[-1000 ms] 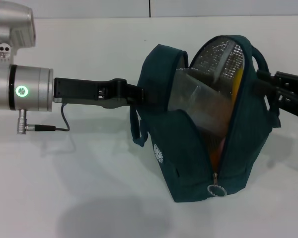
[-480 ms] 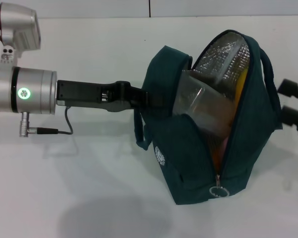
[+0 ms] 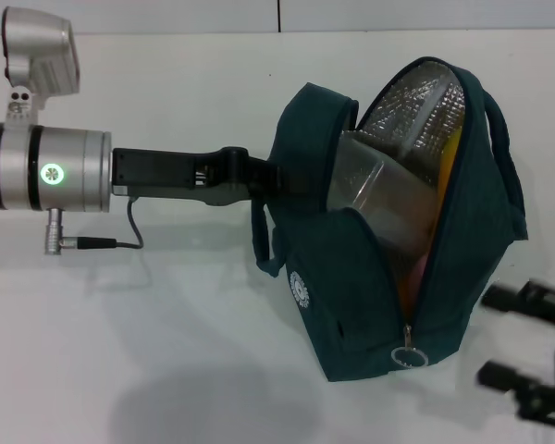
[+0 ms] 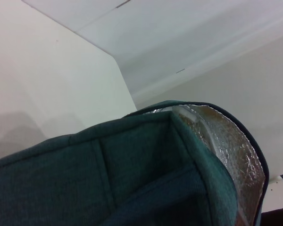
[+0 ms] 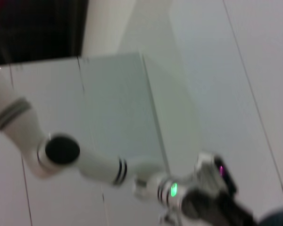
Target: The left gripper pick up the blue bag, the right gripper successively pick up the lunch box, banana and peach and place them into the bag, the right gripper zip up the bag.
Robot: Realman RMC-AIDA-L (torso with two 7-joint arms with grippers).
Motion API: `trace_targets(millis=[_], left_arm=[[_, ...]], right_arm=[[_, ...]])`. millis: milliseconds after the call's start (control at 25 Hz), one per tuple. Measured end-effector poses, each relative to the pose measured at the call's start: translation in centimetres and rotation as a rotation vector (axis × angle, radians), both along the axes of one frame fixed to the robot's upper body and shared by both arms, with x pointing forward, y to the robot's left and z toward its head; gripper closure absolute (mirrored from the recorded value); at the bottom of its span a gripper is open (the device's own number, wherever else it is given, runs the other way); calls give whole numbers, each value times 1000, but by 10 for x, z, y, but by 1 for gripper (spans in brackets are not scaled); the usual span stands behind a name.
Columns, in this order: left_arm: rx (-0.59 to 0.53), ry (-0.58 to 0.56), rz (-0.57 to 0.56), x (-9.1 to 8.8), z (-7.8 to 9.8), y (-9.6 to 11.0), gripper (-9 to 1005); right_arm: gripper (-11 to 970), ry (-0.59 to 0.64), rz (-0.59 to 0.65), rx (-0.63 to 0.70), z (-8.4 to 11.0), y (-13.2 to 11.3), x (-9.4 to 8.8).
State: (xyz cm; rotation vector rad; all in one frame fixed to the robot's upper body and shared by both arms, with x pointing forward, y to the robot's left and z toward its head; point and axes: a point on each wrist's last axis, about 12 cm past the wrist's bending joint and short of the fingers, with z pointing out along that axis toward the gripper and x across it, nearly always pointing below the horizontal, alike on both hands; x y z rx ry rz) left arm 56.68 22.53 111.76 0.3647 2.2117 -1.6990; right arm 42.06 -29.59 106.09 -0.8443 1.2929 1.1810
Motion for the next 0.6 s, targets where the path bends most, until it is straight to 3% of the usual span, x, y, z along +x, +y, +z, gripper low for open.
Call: trace_targets(millis=[240, 600], left_arm=[[0, -4, -2, 0, 0, -1, 945], [2, -4, -5, 0, -1, -1, 945]], right_arm=[[280, 63, -68, -109, -34, 11, -13], [304, 122, -76, -223, -53, 15, -16]])
